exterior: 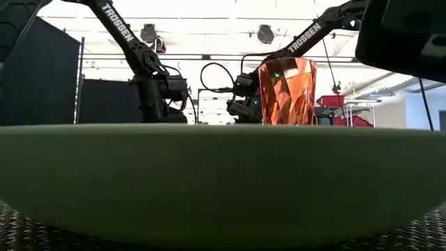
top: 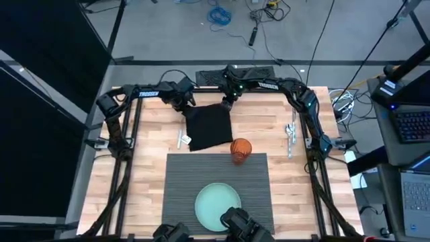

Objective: Set table place
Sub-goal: Fold the black napkin

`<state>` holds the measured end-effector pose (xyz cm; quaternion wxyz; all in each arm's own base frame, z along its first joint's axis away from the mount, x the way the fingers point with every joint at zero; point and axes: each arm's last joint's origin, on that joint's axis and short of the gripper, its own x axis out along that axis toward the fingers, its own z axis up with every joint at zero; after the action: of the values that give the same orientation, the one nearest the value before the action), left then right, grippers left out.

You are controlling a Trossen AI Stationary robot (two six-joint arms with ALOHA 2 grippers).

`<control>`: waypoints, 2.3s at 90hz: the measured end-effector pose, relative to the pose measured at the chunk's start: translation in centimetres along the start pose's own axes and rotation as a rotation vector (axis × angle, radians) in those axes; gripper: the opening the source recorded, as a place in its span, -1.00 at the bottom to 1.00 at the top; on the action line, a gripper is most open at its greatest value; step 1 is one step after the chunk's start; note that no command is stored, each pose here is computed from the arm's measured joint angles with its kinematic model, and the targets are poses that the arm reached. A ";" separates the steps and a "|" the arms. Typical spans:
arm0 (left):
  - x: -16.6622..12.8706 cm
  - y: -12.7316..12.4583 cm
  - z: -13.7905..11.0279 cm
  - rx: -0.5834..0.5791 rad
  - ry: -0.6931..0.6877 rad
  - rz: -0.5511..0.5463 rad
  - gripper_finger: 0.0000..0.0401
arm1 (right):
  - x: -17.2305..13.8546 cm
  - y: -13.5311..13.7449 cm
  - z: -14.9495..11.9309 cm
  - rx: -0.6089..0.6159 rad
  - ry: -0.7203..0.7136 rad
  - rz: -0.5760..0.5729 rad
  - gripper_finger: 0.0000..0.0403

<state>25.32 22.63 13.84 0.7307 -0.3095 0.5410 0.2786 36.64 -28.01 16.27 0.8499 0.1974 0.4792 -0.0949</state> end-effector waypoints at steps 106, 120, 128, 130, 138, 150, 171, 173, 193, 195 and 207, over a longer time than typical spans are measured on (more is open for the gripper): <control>0.0 -0.1 0.2 0.065 -0.008 -0.011 -0.88 | 1.7 -0.5 -0.9 0.076 0.083 -0.131 -0.96; -0.5 -0.6 0.7 0.107 -0.016 -0.016 -0.99 | 1.5 -0.4 -0.9 0.081 0.090 -0.131 -0.99; -0.9 -1.2 1.3 0.131 -0.037 -0.010 -1.00 | 1.4 -0.4 -0.8 0.085 0.101 -0.132 -1.00; -1.1 -1.4 1.5 0.139 -0.042 -0.008 -1.00 | 1.3 -0.3 -0.8 0.085 0.104 -0.133 -1.00; -1.7 -2.1 2.0 0.178 -0.056 0.003 -1.00 | 0.7 -0.2 -0.2 0.082 0.099 -0.135 -1.00; -2.8 -2.9 2.8 0.221 -0.062 0.040 -1.00 | -0.7 0.1 0.9 0.061 0.102 -0.140 -1.00; -4.7 -3.3 3.4 0.269 -0.026 0.104 -1.00 | -3.8 0.7 2.5 0.003 0.158 -0.154 -1.00; -4.9 -3.3 3.5 0.270 -0.023 0.107 -1.00 | -4.1 0.8 2.5 0.001 0.166 -0.153 -1.00; -7.9 -3.6 3.4 0.280 -0.100 0.122 -1.00 | -5.9 0.8 2.7 -0.023 0.224 -0.183 -1.00; -8.2 -3.6 3.3 0.280 -0.109 0.118 -1.00 | -6.0 0.7 2.7 -0.023 0.228 -0.183 -1.00; -9.7 -4.0 2.9 0.289 -0.129 0.073 -1.00 | -6.3 0.7 2.4 -0.018 0.260 -0.171 -1.00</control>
<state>27.56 21.49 24.41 0.7902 -0.1625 0.5383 0.2436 35.45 -28.55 22.97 0.7713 0.1590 0.6010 -0.1363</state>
